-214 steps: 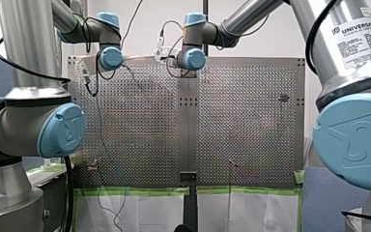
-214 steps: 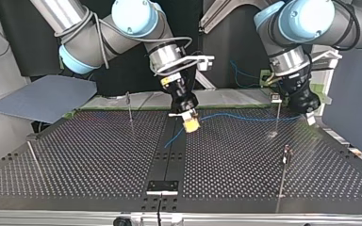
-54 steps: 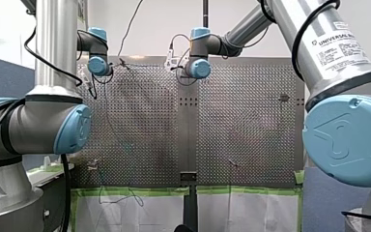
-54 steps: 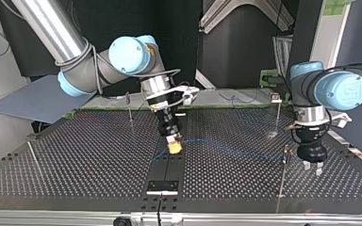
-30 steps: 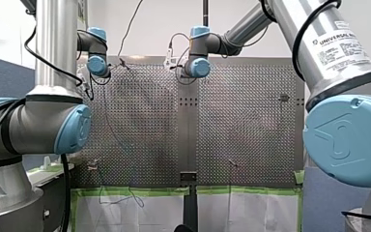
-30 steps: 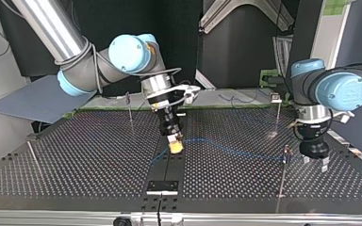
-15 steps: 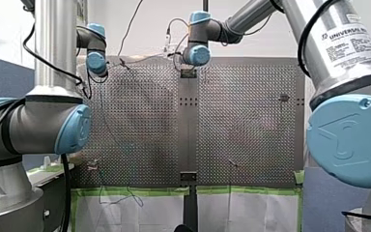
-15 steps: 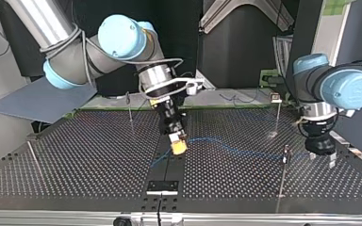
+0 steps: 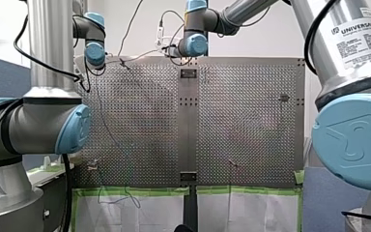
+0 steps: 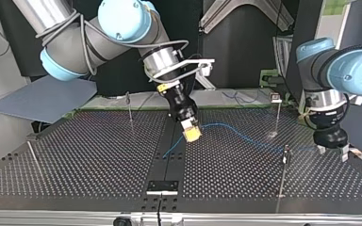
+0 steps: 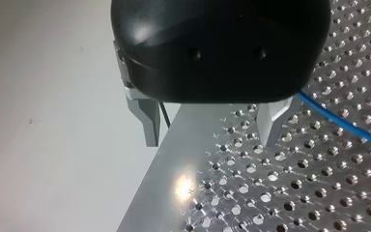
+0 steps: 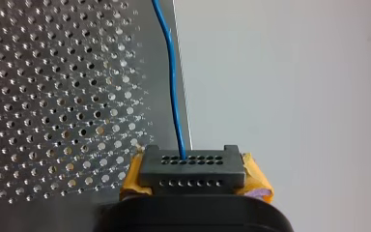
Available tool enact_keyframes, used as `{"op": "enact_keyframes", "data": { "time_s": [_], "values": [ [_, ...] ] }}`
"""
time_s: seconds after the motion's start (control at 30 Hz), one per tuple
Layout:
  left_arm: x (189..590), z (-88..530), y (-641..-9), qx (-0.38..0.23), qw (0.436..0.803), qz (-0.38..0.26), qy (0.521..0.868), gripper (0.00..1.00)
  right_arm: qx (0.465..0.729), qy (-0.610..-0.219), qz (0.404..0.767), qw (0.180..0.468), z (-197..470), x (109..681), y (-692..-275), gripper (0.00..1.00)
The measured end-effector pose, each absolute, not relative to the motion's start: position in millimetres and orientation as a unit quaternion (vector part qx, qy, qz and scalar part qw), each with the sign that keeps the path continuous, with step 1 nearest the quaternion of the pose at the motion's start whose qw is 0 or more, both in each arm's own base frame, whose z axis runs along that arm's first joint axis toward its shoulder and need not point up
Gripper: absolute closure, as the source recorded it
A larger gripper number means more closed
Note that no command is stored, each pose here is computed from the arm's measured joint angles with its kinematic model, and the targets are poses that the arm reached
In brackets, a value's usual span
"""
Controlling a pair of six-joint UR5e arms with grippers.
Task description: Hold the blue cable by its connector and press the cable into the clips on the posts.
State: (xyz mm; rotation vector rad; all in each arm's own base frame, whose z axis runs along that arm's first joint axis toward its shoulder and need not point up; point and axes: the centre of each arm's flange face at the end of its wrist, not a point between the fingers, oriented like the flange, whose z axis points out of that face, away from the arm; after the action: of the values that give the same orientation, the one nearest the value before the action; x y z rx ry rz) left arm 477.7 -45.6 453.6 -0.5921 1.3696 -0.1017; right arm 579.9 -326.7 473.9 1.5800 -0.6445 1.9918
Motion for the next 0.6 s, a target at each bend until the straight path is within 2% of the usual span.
{"op": "enact_keyframes", "data": {
  "time_s": [0.37,0.6],
  "values": [
    [440.5,459.8,-50.3,-0.288,0.733,-0.041,0.615,0.00,0.578,-0.218,0.746,0.251,510.7,570.5,-295.3,1.00],
    [419.9,470.0,-54.1,-0.285,0.735,-0.041,0.614,0.00,0.598,-0.197,0.737,0.245,519.3,567.4,-274.2,1.00]
  ]
}}
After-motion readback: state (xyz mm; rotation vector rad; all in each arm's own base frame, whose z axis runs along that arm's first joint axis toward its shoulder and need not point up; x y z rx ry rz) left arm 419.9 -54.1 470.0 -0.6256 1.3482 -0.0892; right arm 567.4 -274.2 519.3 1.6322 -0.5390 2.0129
